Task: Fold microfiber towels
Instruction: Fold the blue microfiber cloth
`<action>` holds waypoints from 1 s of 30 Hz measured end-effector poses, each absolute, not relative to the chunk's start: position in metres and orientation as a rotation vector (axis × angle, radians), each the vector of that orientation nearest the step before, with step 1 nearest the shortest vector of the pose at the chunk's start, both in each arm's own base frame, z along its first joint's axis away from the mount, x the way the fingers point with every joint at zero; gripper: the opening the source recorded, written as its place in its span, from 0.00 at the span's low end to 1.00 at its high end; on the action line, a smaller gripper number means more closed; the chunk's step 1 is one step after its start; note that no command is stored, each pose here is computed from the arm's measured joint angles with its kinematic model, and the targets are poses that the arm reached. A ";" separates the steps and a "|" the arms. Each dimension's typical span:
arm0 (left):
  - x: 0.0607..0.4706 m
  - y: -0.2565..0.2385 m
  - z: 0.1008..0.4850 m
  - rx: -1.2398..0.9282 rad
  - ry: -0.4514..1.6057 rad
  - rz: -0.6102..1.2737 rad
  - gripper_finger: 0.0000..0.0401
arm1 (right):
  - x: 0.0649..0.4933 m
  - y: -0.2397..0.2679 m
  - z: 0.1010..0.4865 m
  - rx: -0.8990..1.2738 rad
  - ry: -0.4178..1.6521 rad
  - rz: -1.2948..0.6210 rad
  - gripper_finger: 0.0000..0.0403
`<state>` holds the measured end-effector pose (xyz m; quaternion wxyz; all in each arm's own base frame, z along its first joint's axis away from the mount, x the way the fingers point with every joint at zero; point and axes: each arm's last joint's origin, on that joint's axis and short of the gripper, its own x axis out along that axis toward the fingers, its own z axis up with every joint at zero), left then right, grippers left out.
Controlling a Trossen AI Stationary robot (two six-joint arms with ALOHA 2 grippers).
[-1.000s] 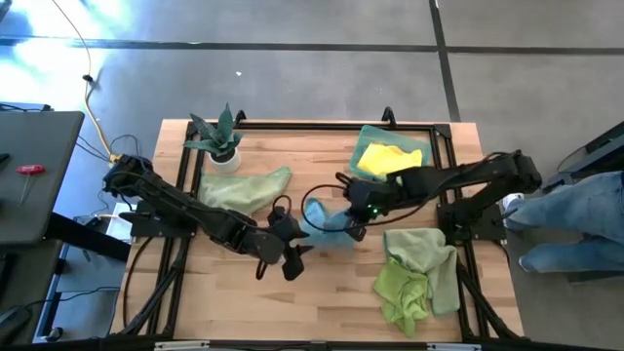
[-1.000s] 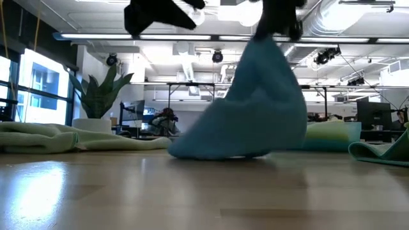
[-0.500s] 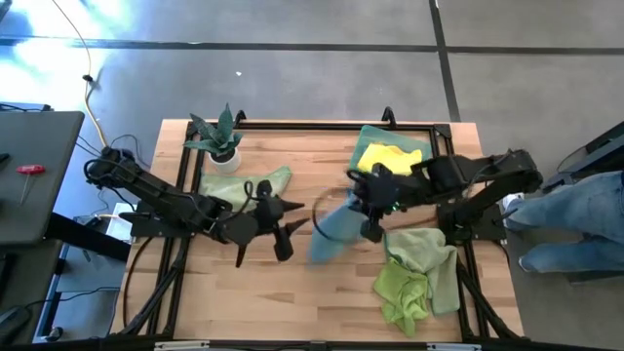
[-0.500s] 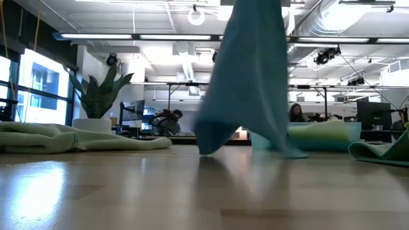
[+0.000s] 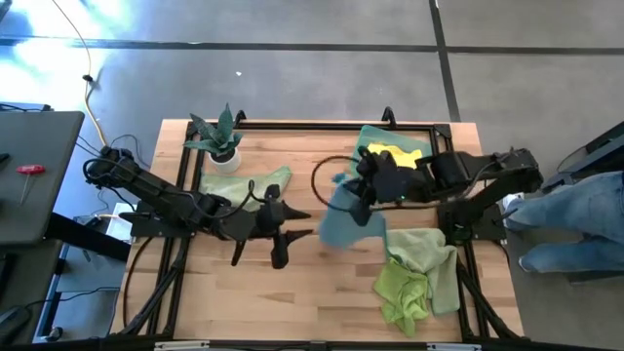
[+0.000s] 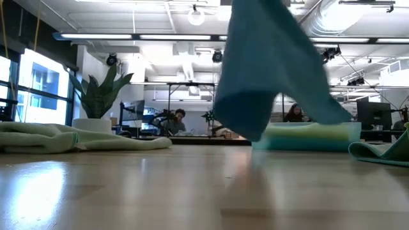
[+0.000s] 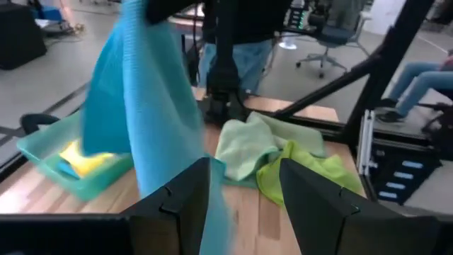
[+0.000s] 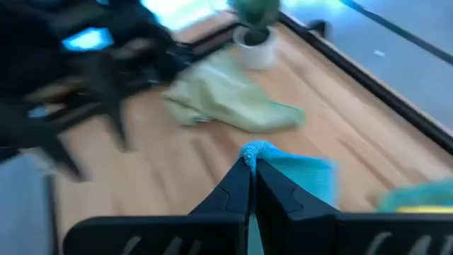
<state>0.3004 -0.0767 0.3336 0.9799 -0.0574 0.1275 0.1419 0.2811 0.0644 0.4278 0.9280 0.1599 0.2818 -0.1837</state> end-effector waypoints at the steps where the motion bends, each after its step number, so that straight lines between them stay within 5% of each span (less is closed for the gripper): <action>1: 0.300 -0.076 0.334 -0.114 0.251 0.302 0.41 | 0.283 0.066 0.430 0.312 0.560 -0.332 0.00; 4: 0.301 -0.074 0.335 -0.099 0.241 0.341 0.41 | 0.286 0.068 0.435 0.309 0.520 -0.268 0.00; 9: 0.303 -0.069 0.340 -0.118 0.189 0.360 0.41 | 0.287 0.055 0.439 0.418 0.378 -0.535 0.00; 18: 0.303 -0.053 0.343 -0.081 0.129 0.620 0.41 | 0.298 0.054 0.457 0.463 0.149 -0.566 0.00; 30: 0.310 -0.055 0.349 0.120 0.128 0.468 0.41 | 0.323 0.056 0.471 0.434 -0.145 -0.733 0.00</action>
